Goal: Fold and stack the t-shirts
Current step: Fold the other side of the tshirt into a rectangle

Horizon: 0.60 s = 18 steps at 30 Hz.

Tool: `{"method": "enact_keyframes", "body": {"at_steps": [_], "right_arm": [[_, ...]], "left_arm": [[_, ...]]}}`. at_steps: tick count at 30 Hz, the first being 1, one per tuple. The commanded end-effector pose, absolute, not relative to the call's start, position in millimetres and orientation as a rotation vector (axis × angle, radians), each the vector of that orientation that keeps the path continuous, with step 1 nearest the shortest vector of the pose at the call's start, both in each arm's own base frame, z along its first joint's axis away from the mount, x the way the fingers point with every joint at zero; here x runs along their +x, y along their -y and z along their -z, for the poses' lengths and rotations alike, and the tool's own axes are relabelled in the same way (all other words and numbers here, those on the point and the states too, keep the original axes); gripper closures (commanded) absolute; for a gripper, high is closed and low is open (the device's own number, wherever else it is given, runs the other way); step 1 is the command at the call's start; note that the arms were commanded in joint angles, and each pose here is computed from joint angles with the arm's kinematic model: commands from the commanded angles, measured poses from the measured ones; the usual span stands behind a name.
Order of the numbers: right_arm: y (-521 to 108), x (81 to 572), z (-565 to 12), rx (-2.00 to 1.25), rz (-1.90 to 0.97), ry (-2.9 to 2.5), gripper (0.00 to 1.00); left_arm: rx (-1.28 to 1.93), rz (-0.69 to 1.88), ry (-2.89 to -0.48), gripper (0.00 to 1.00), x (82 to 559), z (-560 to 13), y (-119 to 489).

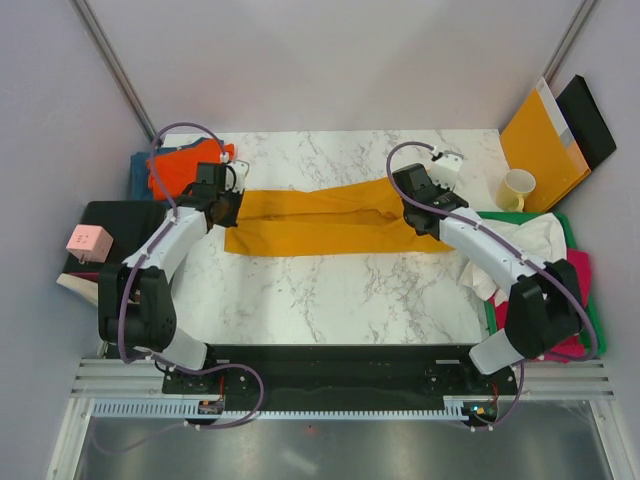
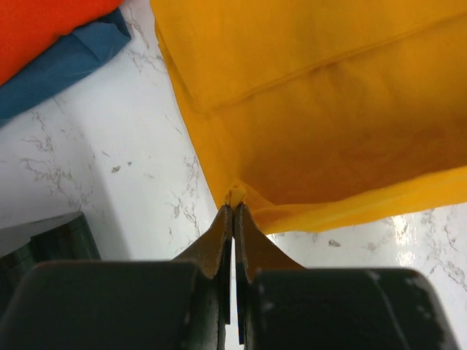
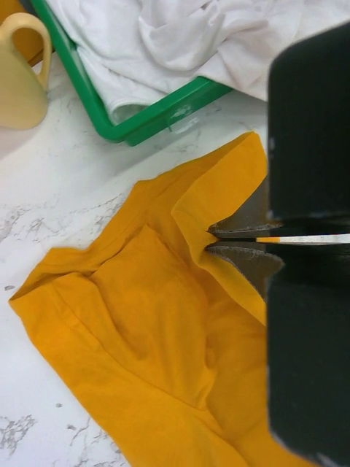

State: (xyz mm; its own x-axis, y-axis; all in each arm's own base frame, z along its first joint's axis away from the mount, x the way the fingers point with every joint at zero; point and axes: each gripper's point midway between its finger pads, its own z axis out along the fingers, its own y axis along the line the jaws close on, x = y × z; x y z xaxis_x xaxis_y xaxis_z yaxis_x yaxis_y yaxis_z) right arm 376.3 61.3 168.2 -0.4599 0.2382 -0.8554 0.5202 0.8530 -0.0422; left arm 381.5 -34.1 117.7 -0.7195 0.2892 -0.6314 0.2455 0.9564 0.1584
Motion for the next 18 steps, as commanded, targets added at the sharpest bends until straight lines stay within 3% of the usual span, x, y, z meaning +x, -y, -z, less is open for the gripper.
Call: {"method": "enact_keyframes", "body": {"at_steps": [1, 18], "right_arm": [[-66.0, 410.3, -187.2, 0.553, 0.339, -2.005, 1.0], [-66.0, 468.7, -156.6, 0.541, 0.391, -2.051, 1.0]], "left_arm": [[0.34, -0.111, -2.338, 0.98, 410.3, -129.8, 31.6], [0.257, -0.215, -2.369, 0.98, 438.5, -111.1, 4.9]]}}
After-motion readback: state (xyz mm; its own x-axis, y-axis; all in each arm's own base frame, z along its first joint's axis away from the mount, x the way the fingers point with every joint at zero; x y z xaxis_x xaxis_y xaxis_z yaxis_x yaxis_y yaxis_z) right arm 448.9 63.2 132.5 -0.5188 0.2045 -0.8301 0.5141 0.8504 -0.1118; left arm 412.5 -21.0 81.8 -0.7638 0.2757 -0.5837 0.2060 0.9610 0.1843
